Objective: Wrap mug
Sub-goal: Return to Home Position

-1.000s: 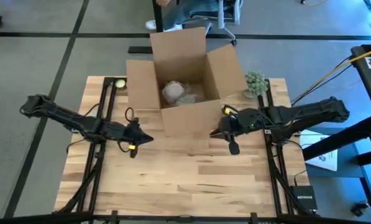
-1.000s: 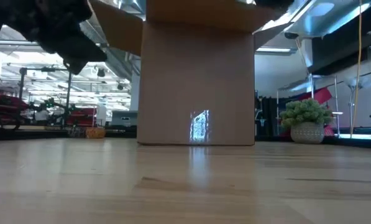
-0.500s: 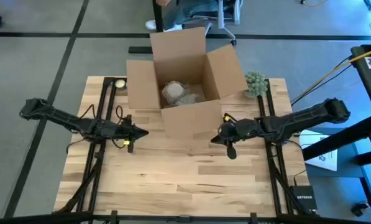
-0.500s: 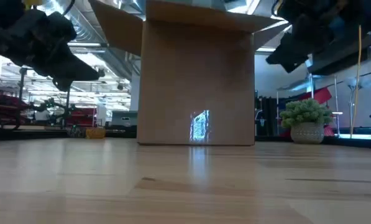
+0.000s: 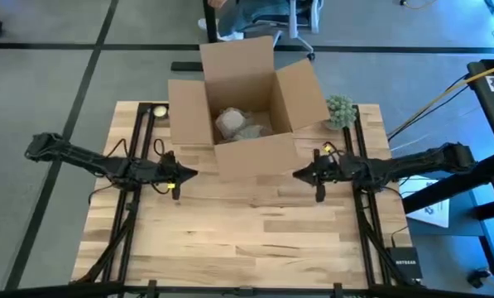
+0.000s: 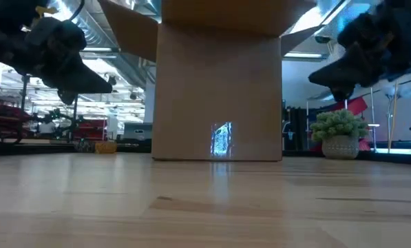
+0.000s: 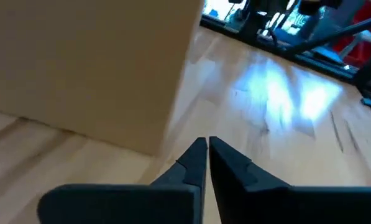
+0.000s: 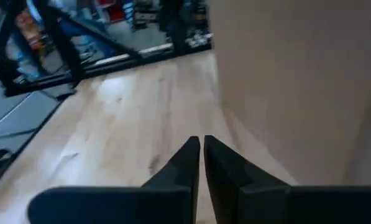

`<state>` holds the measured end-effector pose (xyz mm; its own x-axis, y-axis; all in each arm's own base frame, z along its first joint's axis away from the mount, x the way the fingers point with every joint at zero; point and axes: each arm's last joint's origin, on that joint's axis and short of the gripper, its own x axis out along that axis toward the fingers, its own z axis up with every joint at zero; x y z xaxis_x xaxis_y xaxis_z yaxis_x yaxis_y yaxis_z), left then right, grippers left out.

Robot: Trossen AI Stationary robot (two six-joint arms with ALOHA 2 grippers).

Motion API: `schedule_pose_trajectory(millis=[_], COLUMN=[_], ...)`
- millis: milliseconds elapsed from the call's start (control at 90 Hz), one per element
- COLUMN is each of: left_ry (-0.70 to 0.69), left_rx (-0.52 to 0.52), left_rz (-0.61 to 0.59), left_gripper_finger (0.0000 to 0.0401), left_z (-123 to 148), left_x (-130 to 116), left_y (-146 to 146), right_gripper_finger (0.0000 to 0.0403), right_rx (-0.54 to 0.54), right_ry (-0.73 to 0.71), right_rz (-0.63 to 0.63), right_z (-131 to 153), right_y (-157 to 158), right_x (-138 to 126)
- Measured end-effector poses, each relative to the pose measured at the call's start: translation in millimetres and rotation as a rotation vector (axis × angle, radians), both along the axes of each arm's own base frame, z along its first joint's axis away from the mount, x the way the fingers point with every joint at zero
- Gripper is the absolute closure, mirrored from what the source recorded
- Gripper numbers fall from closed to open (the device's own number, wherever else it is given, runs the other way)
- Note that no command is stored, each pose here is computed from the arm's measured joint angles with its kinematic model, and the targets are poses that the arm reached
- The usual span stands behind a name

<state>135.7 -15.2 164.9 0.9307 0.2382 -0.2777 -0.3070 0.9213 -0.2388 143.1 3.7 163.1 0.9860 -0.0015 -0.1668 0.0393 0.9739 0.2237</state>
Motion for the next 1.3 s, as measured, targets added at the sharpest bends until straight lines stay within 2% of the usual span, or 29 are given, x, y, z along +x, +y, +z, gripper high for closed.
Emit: schedule_pose_trajectory(millis=[111,278,500,589,656,756,922,1078,1300], left_ry=[-0.033,-0.081,-0.257,-0.302,-0.338,-0.356,-0.336,-0.326,-0.311], left_rx=[0.036,0.049,0.072,0.089,0.125,0.164,0.152,0.163,0.247], left_rz=[-0.013,-0.021,-0.080,-0.085,-0.147,-0.218,-0.146,-0.208,-0.144], left_gripper_finger=[0.0401,0.0401,0.0401,0.0401,0.0401,0.0401,0.0401,0.0401,0.0401], left_z=[5,9,2,7,11,13,9,7,8], left_x=[-1,-5,-18,-22,-25,-29,-37,-39,-39], left_y=[0,1,1,2,3,6,17,20,23], right_gripper_finger=[0.0393,0.0393,0.0393,0.0393,0.0393,0.0393,0.0393,0.0393,0.0393], right_rx=[-0.021,-0.041,-0.056,-0.063,-0.081,-0.087,-0.085,-0.084,-0.070], right_ry=[-0.055,-0.058,-0.130,-0.190,-0.206,-0.191,-0.187,-0.185,-0.182], right_rz=[0.001,-0.018,-0.037,-0.048,-0.062,-0.068,-0.055,-0.049,-0.029], right_z=[-7,-5,1,5,7,5,5,5,4], right_y=[-1,-2,-3,-3,-4,-4,-3,-3,-3], right_x=[-12,-23,-39,-45,-46,-46,-45,-45,-45])
